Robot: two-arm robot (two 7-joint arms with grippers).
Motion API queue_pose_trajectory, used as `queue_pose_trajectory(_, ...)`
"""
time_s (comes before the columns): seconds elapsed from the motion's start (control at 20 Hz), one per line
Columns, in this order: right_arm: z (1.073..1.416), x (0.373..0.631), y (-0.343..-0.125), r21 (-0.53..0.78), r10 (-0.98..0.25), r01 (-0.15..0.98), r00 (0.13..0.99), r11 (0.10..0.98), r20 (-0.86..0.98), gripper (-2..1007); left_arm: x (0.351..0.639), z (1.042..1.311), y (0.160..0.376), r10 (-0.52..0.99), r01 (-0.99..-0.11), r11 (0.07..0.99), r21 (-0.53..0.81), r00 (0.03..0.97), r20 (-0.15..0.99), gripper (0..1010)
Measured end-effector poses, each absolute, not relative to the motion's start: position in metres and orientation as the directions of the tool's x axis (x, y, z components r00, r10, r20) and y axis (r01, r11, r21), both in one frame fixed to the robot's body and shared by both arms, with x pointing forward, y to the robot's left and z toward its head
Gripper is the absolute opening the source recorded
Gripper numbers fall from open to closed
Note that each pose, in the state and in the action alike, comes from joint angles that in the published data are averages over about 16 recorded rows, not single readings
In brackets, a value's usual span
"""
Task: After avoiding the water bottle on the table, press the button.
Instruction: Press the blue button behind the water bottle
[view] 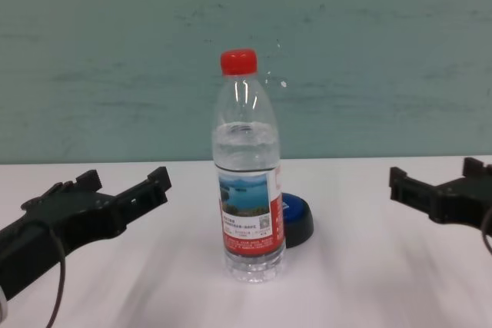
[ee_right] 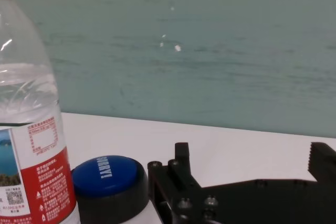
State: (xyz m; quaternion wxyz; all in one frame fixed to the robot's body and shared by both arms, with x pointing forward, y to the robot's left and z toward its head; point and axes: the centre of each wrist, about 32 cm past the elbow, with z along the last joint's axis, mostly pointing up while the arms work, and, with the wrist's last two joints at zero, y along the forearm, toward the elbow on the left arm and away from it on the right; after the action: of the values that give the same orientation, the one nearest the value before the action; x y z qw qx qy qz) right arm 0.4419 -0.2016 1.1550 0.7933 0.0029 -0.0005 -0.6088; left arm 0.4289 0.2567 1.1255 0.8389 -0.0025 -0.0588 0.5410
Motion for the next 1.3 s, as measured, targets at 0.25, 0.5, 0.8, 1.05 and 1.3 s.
queue_pose_trajectory(0.25,1.160,0.454,-0.206,0.005,-0.961,0.961,0.277,0.277,0.011,1004,0.429,1.125,0.257,0.908,-0.907,0.415,-0.067,0.408,0.096,1010)
queue_pose_trajectory(0.5,1.164,0.467,-0.208,0.007,-0.956,0.956,0.293,0.293,0.015,1004,0.429,1.125,0.257,0.908,-0.908,0.415,-0.067,0.408,0.096,1010)
queue_pose_trajectory(0.8,1.167,0.485,-0.211,0.016,-0.951,0.951,0.308,0.308,0.021,1004,0.429,1.125,0.257,0.908,-0.908,0.415,-0.067,0.408,0.096,1010)
queue_pose_trajectory(1.05,1.168,0.500,-0.214,0.018,-0.946,0.946,0.322,0.322,0.022,1004,0.429,1.125,0.257,0.908,-0.908,0.415,-0.067,0.408,0.096,1010)
queue_pose_trajectory(1.3,1.167,0.514,-0.216,0.017,-0.942,0.942,0.336,0.336,0.016,1004,0.429,1.125,0.257,0.908,-0.908,0.415,-0.067,0.408,0.096,1010)
